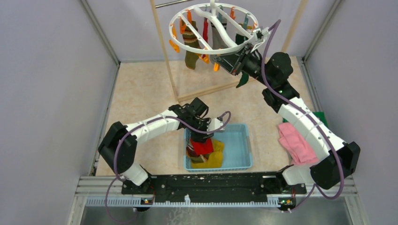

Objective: Remove the socks clipped to the hanger

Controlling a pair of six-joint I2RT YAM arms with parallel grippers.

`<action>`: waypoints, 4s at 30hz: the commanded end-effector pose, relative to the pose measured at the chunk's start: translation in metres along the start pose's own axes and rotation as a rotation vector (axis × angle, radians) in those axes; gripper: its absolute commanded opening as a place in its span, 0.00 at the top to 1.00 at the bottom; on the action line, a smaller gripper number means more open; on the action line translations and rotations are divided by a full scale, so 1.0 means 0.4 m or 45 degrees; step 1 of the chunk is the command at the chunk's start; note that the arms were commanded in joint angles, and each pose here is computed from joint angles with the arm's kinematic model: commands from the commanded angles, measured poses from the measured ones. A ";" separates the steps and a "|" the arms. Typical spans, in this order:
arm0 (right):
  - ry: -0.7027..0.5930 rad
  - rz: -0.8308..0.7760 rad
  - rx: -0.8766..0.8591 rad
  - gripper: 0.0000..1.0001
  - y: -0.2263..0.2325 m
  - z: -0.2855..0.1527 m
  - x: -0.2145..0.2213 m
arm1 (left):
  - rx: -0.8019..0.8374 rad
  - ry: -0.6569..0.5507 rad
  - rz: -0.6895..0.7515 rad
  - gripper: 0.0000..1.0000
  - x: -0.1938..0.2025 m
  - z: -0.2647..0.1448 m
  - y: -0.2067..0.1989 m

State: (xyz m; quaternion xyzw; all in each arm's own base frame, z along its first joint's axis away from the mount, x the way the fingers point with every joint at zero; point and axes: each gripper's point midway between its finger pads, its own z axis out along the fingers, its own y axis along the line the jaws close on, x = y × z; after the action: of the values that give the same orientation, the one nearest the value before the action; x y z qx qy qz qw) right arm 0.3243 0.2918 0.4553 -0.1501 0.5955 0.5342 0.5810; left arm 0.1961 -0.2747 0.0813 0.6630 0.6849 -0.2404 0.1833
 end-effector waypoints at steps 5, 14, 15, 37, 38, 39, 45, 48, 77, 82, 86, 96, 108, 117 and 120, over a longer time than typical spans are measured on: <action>0.032 -0.029 -0.007 0.80 0.030 -0.013 0.017 | -0.195 0.103 0.063 0.54 0.052 0.058 0.064; 0.037 -0.070 0.091 0.24 0.021 -0.067 0.020 | -0.253 -0.029 0.167 0.03 -0.032 -0.071 0.038; 0.035 -0.081 0.114 0.20 0.018 -0.080 0.022 | -0.260 -0.047 0.181 0.02 -0.044 -0.091 0.033; -0.073 -0.721 0.942 0.17 -0.570 -0.207 -0.037 | -0.190 -0.313 0.176 0.01 -0.186 -0.331 -0.025; -0.089 -0.743 0.933 0.22 -0.590 -0.183 -0.050 | -0.184 -0.320 0.171 0.01 -0.187 -0.339 -0.027; -0.108 -0.772 0.920 0.28 -0.607 -0.160 -0.061 | -0.177 -0.329 0.163 0.01 -0.186 -0.346 -0.028; -0.264 -0.806 0.802 0.86 -0.593 -0.105 -0.102 | -0.168 -0.371 0.103 0.01 -0.178 -0.386 -0.017; -0.340 -0.763 0.743 1.00 -0.541 -0.129 -0.102 | -0.176 -0.383 0.098 0.01 -0.177 -0.394 -0.010; -0.132 -0.087 0.066 1.00 0.025 -0.131 0.162 | -0.152 -0.756 0.022 0.01 -0.354 -0.497 -0.009; -0.098 0.021 -0.026 1.00 0.078 -0.116 0.176 | -0.191 -0.805 0.041 0.01 -0.392 -0.519 0.025; -0.080 0.082 -0.076 1.00 0.105 -0.107 0.181 | -0.195 -0.803 0.048 0.01 -0.412 -0.513 0.060; -0.001 0.165 -0.133 1.00 0.141 -0.089 0.202 | -0.254 -0.819 0.063 0.01 -0.437 -0.514 0.127; 0.037 0.224 -0.158 0.98 0.152 -0.079 0.213 | -0.095 -0.885 0.034 0.25 -0.435 -0.508 0.101; 0.029 0.200 -0.040 0.70 0.122 -0.100 0.207 | -0.031 -0.877 0.014 1.00 -0.428 -0.499 0.089; 0.034 0.150 0.062 0.58 0.088 -0.119 0.195 | -0.050 -0.854 0.013 1.00 -0.417 -0.494 0.092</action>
State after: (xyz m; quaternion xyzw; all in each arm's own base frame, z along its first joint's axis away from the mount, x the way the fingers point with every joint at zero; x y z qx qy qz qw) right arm 0.2505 0.3182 0.3647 -0.1100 0.6310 0.5754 0.5085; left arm 0.2567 -0.2977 0.3197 0.5328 0.6130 -0.4310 0.3931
